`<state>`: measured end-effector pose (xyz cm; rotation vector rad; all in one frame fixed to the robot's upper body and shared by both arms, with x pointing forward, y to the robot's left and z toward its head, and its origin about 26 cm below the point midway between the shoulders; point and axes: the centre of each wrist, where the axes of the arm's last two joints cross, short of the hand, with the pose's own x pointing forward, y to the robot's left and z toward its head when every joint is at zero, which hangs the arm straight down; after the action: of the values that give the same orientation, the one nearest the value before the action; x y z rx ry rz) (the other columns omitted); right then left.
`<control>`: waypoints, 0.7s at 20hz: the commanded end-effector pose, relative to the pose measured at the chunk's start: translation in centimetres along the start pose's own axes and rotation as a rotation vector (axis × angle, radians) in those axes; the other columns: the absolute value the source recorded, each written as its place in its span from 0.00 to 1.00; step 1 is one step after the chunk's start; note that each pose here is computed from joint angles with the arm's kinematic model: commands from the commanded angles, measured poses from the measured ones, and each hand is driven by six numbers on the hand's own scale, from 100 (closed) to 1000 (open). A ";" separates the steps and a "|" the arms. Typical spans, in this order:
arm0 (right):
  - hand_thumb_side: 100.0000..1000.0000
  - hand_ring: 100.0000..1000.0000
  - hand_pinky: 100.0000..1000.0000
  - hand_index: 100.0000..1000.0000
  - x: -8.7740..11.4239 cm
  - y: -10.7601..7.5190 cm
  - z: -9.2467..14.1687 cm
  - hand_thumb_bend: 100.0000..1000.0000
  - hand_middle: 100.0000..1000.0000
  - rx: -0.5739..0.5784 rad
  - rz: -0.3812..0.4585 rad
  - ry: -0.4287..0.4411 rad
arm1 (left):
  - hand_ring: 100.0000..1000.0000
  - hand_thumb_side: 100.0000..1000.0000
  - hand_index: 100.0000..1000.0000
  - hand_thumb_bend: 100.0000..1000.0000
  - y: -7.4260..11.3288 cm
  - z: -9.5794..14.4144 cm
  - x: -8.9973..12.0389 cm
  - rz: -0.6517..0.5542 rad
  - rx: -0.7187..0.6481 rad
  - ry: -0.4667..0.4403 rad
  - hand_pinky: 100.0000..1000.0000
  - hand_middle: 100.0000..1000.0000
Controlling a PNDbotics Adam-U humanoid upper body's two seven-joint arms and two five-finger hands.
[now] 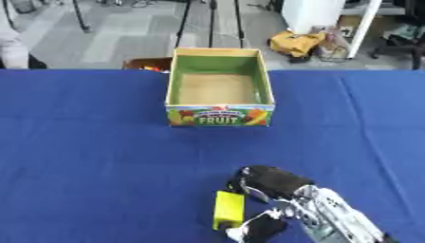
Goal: Pick up objects on the table and place them in the box.
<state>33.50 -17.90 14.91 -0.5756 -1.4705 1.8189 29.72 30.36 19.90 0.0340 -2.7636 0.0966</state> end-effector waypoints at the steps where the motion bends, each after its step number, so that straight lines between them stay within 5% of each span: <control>1: 0.45 0.87 0.91 0.69 -0.2 -0.7 0.2 0.13 0.42 -0.034 -0.002 0.005 | 0.78 1.00 0.94 0.00 -0.2 -0.7 0.5 0.000 -0.018 -0.031 0.51 0.89; 14: 0.37 0.80 0.87 0.57 -0.2 -2.6 0.5 0.01 0.30 -0.177 -0.009 0.033 | 0.78 1.00 0.94 0.00 -0.2 -0.6 0.5 -0.001 -0.018 -0.026 0.51 0.89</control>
<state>33.99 -17.91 16.24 -0.6490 -1.5726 1.6965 29.72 30.35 19.90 0.0359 -2.7614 0.0916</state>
